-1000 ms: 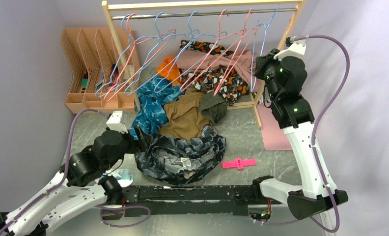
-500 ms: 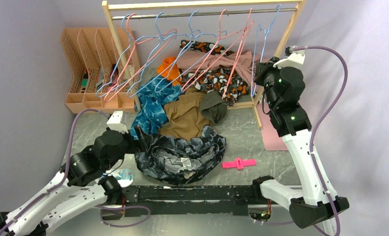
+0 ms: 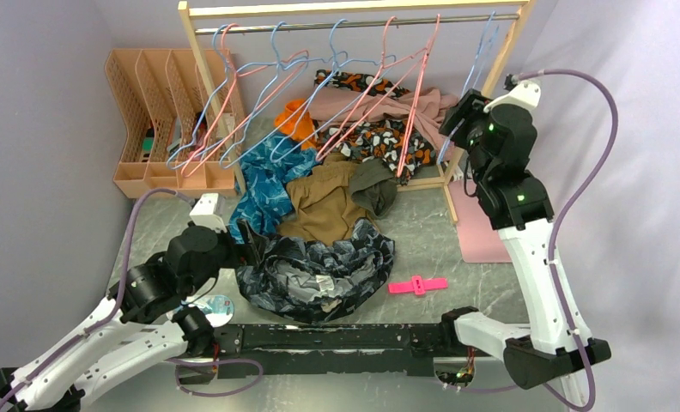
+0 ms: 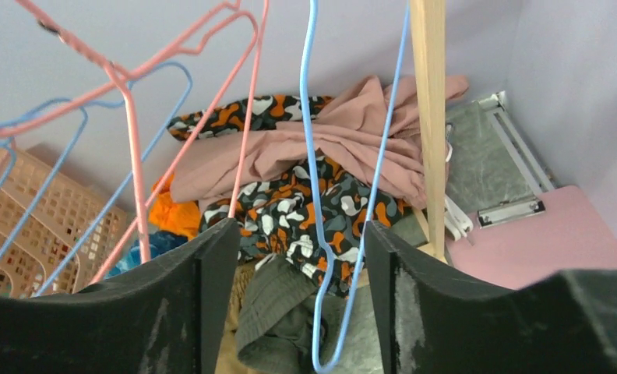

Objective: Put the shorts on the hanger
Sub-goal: Pick up the hanger from the clothesline.

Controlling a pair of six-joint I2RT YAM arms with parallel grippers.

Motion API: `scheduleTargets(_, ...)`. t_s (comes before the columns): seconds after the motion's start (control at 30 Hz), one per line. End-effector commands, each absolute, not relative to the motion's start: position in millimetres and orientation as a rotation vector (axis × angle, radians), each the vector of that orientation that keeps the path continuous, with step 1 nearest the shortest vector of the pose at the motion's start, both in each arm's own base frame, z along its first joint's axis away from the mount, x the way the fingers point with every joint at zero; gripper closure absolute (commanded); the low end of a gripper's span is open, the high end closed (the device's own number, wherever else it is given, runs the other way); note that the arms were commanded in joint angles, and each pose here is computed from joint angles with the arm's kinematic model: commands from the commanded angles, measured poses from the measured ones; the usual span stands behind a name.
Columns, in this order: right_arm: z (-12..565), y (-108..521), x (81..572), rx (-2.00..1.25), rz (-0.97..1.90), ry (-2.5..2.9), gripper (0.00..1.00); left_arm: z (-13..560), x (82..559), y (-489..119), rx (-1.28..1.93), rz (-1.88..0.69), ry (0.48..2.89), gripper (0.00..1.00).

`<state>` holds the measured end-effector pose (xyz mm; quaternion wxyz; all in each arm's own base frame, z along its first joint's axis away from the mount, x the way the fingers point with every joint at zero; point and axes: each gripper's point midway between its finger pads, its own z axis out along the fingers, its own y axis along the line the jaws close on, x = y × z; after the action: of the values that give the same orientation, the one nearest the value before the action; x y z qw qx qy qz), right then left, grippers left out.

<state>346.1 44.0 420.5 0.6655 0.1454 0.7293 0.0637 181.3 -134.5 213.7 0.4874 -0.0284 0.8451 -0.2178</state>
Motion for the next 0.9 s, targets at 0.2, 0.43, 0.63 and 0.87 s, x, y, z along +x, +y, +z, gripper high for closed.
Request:
scheduleTargets(0.2,471,33,359,0.408,0.098,1.63,0.32,222,181,-145,-0.019,-0.596,2.019,0.07)
scheduleTargets(0.43,482,47,384,0.398,0.144,1.629,0.28,223,179,-150,0.007,-0.621,2.022,0.07)
scheduleTargets(0.63,476,44,402,0.439,0.108,1.626,0.27,225,177,-149,0.005,-0.633,2.011,0.07)
scheduleTargets(0.87,469,30,413,0.465,0.003,1.644,0.33,226,177,-149,0.003,-0.635,2.008,0.07)
